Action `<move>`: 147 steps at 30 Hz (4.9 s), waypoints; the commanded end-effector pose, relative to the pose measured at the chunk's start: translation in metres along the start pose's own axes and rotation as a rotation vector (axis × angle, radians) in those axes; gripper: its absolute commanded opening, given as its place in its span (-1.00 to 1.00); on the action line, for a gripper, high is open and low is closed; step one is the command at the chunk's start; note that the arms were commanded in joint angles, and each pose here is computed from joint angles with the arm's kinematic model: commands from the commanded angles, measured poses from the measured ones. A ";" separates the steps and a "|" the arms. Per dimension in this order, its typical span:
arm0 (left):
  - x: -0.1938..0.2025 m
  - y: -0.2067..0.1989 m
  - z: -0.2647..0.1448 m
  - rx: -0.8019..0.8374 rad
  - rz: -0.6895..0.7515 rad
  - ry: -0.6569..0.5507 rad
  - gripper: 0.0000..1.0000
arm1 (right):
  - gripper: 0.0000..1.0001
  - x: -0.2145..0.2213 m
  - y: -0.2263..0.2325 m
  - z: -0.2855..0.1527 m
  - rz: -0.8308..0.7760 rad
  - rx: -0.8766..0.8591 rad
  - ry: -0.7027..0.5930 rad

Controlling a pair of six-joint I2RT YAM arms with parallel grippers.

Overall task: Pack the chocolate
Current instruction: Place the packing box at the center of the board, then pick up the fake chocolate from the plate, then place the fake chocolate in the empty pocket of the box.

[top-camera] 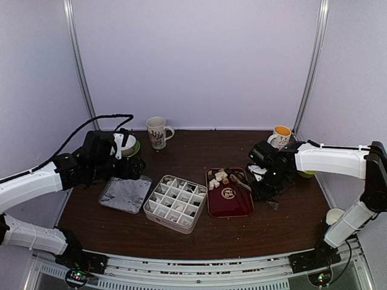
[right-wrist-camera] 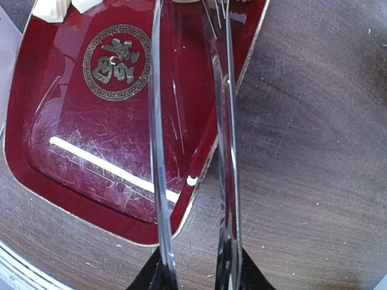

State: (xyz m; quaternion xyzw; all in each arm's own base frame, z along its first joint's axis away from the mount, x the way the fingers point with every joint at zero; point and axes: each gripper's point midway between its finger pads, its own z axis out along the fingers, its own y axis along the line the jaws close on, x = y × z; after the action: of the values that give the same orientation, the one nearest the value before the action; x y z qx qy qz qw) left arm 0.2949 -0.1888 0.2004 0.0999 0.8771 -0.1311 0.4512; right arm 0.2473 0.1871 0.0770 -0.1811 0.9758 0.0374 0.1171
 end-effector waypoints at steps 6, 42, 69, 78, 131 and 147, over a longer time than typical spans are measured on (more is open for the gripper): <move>-0.005 0.005 0.002 -0.020 0.007 -0.014 0.95 | -0.36 -0.020 -0.003 0.000 -0.014 0.036 -0.027; 0.030 0.012 0.019 -0.051 -0.034 0.072 0.92 | -0.60 -0.039 0.050 -0.086 -0.182 -0.253 -0.330; 0.053 0.016 0.025 -0.022 -0.105 0.126 0.93 | -0.61 -0.041 0.167 -0.102 -0.434 -0.515 -0.359; 0.053 0.014 0.028 -0.001 -0.112 0.132 0.94 | -0.61 -0.017 0.202 -0.086 -0.574 -0.517 -0.264; 0.066 0.020 0.030 -0.007 -0.100 0.176 0.95 | -0.30 -0.007 0.222 -0.062 -0.689 -0.372 -0.252; 0.064 0.027 0.024 -0.037 -0.097 0.167 0.96 | -0.29 -0.019 0.210 -0.098 -0.635 -0.388 -0.398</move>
State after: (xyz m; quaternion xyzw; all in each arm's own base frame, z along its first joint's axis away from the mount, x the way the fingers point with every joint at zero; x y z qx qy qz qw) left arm 0.2845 -0.1748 0.1287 0.0607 0.9185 -0.1398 0.3649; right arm 0.1594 0.3820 0.1635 -0.5010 0.8073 0.2088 0.2318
